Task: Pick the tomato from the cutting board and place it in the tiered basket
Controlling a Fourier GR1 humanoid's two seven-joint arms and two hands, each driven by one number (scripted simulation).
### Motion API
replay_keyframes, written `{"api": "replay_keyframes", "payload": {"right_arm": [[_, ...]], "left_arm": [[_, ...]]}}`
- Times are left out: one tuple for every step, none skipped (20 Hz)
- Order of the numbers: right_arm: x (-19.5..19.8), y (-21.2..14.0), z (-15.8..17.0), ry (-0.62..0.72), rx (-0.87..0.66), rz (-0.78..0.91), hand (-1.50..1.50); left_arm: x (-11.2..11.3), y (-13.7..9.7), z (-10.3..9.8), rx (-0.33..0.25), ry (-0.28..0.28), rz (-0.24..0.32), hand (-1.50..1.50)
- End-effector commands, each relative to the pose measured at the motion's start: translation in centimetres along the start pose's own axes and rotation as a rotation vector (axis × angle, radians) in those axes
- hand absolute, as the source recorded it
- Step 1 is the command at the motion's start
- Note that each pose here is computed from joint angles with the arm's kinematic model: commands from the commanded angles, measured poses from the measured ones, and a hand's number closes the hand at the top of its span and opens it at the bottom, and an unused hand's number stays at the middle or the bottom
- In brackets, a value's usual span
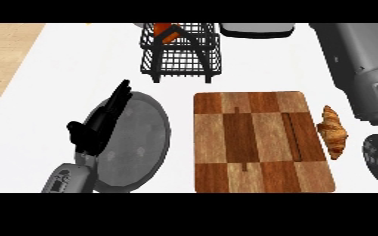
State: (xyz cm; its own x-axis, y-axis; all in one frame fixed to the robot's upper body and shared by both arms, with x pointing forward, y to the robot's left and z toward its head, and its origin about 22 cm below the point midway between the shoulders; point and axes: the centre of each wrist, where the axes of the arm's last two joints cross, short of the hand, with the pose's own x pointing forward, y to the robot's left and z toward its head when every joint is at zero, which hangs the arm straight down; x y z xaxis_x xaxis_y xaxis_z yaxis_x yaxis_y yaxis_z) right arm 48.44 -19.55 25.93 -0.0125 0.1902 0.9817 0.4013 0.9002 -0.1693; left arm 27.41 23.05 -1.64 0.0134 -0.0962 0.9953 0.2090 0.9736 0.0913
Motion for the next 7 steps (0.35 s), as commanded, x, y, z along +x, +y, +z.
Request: {"api": "replay_keyframes", "payload": {"right_arm": [[-2.1,-5.9,-1.8,-0.03,-0.064,-0.083,-1.5],[-2.4,-7.0,-1.9,-0.019,-0.041,-0.081,-1.5],[-5.2,-9.9,-2.4,-0.019,-0.058,-0.057,-1.5],[-3.1,-11.3,-2.7,-0.031,-0.039,-0.047,-1.5],[-4.1,-13.5,-3.0,-0.021,-0.045,-0.037,-1.5],[-3.9,-14.2,-3.0,-0.034,-0.018,-0.041,-1.5],[-5.8,-15.8,-3.0,-0.014,0.008,-0.015,-1.5]], "left_arm": [[0.6,0.4,0.2,0.01,-0.007,0.002,0.0],[0.9,1.2,0.7,0.018,0.008,0.0,0.0],[-0.1,0.1,0.9,0.019,0.002,-0.016,0.0],[-1.3,1.2,1.8,0.018,0.023,-0.008,0.0],[-1.5,0.6,1.3,0.02,0.006,-0.002,0.0],[-0.8,1.2,1.2,0.023,0.019,-0.002,0.0],[-1.1,-1.5,1.1,0.025,0.004,-0.009,0.0]]}}
